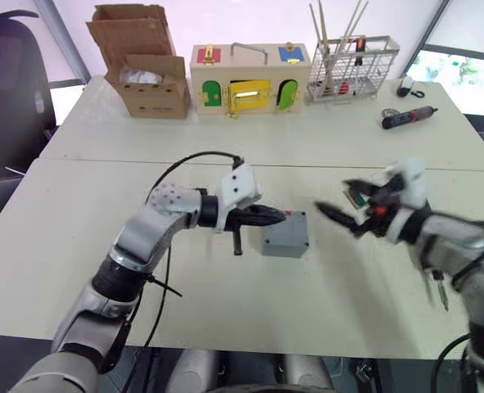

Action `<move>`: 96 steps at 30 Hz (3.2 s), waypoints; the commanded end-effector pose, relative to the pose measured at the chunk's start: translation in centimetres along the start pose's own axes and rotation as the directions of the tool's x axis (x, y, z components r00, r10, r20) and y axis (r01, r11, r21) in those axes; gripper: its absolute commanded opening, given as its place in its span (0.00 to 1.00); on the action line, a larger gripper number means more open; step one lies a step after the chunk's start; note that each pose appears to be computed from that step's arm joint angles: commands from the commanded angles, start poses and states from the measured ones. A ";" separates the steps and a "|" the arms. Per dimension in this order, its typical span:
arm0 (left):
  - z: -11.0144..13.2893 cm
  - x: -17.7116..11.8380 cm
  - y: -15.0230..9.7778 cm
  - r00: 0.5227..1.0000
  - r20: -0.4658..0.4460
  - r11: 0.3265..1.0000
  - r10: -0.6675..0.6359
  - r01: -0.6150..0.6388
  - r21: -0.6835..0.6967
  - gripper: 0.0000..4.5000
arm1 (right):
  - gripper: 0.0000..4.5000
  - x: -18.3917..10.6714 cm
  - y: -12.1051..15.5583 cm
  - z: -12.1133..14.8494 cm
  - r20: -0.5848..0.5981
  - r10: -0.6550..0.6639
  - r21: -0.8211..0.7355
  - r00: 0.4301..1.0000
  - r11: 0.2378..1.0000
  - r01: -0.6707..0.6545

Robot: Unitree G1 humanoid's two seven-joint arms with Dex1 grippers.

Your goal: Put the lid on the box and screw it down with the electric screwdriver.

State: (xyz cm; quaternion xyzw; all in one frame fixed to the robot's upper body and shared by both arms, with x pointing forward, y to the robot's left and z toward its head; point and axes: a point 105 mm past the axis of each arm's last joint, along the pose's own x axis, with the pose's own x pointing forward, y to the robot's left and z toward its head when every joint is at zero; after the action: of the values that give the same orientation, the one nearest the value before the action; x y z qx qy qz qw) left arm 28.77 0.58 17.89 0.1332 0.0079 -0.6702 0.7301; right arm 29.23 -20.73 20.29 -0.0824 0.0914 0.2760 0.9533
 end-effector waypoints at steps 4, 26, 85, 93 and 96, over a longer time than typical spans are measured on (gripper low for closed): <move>1.7 2.4 -2.7 0.978 0.012 0.972 -0.208 0.205 0.118 0.00 | 0.99 -6.5 -6.6 0.6 -0.231 -0.172 0.032 0.958 0.982 0.184; 0.5 4.3 -7.2 0.960 -0.024 0.942 -0.278 0.277 0.189 0.00 | 0.99 -9.8 -10.8 -7.7 -0.733 0.003 0.355 0.680 0.855 0.379; -1.6 0.3 2.3 0.991 -0.132 0.991 -0.034 0.050 0.123 0.00 | 0.42 -1.8 2.6 7.0 0.556 -0.279 0.256 0.783 0.954 0.158; -3.8 0.7 1.0 0.979 -0.197 0.992 -0.056 0.076 0.099 0.00 | 0.42 1.1 5.2 5.2 0.524 -0.162 0.163 0.836 0.983 0.089; -4.3 0.7 0.7 0.971 -0.229 0.990 -0.069 0.095 0.105 0.00 | 0.42 1.7 5.6 4.8 0.506 -0.129 0.144 0.853 0.988 0.064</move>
State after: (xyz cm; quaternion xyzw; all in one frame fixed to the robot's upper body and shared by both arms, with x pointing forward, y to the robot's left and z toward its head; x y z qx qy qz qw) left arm 30.72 0.90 14.08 0.2338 0.0558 -0.6743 0.6982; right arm 28.84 -14.69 22.63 0.0587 -0.1186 0.2196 0.9666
